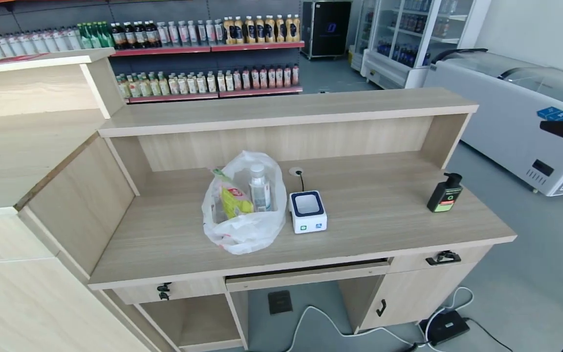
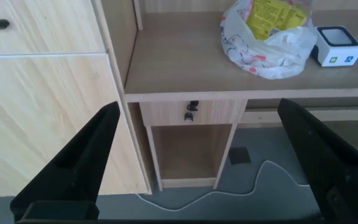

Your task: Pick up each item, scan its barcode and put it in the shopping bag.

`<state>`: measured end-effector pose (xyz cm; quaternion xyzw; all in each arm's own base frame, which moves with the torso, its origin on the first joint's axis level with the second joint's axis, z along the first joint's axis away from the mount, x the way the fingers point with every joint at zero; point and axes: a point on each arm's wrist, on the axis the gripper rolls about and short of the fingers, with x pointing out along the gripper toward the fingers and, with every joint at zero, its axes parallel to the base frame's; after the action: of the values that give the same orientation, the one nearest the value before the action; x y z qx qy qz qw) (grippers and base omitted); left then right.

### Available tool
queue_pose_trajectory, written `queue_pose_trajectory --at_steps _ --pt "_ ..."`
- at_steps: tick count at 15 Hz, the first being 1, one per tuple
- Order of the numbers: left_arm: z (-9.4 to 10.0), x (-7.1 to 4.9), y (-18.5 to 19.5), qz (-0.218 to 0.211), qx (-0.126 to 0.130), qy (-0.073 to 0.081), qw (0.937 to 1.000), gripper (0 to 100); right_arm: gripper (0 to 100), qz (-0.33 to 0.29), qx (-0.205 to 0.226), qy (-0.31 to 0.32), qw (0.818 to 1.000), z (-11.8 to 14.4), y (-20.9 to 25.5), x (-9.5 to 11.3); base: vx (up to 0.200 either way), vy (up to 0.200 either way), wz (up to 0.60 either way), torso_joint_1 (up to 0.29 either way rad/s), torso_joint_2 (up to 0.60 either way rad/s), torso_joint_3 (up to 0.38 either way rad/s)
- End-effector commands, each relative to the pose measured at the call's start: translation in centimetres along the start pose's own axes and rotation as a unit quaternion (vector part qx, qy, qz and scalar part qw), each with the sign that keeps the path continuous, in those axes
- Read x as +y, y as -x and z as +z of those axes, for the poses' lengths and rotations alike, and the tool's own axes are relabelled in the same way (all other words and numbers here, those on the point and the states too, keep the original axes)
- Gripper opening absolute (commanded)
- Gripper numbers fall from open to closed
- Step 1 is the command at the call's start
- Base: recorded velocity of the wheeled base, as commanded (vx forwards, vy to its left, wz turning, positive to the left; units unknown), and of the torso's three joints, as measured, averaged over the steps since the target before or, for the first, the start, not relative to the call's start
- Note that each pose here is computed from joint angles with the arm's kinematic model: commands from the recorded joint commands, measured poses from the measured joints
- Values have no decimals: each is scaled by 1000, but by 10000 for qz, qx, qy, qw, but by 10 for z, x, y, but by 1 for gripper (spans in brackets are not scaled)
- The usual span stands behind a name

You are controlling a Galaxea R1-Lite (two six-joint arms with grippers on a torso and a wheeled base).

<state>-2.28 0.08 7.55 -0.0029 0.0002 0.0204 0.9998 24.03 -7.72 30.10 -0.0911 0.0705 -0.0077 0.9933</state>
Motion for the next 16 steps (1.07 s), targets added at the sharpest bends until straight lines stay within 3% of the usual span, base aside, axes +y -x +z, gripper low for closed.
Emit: queue_pose_trajectory --at_steps 1,5,6,10,16 --pt "0 0 0 3 -2 2 10000 100 100 -134 410 -116 9990 -23 -26 -9 0 0 0 0 0 0" --pt "0 0 0 3 -2 2 10000 100 100 -655 459 -96 9968 -69 -70 -50 0 0 0 0 0 0" --pt "0 0 0 3 -2 2 10000 100 100 -824 413 189 9956 -81 -82 -66 0 0 0 0 0 0" --pt "0 0 0 3 -2 2 10000 100 100 -1214 436 516 9903 -100 -106 -111 0 0 0 0 0 0" --pt "0 0 0 3 -2 2 10000 100 100 -1000 962 167 9902 -146 -139 -139 0 0 0 0 0 0"
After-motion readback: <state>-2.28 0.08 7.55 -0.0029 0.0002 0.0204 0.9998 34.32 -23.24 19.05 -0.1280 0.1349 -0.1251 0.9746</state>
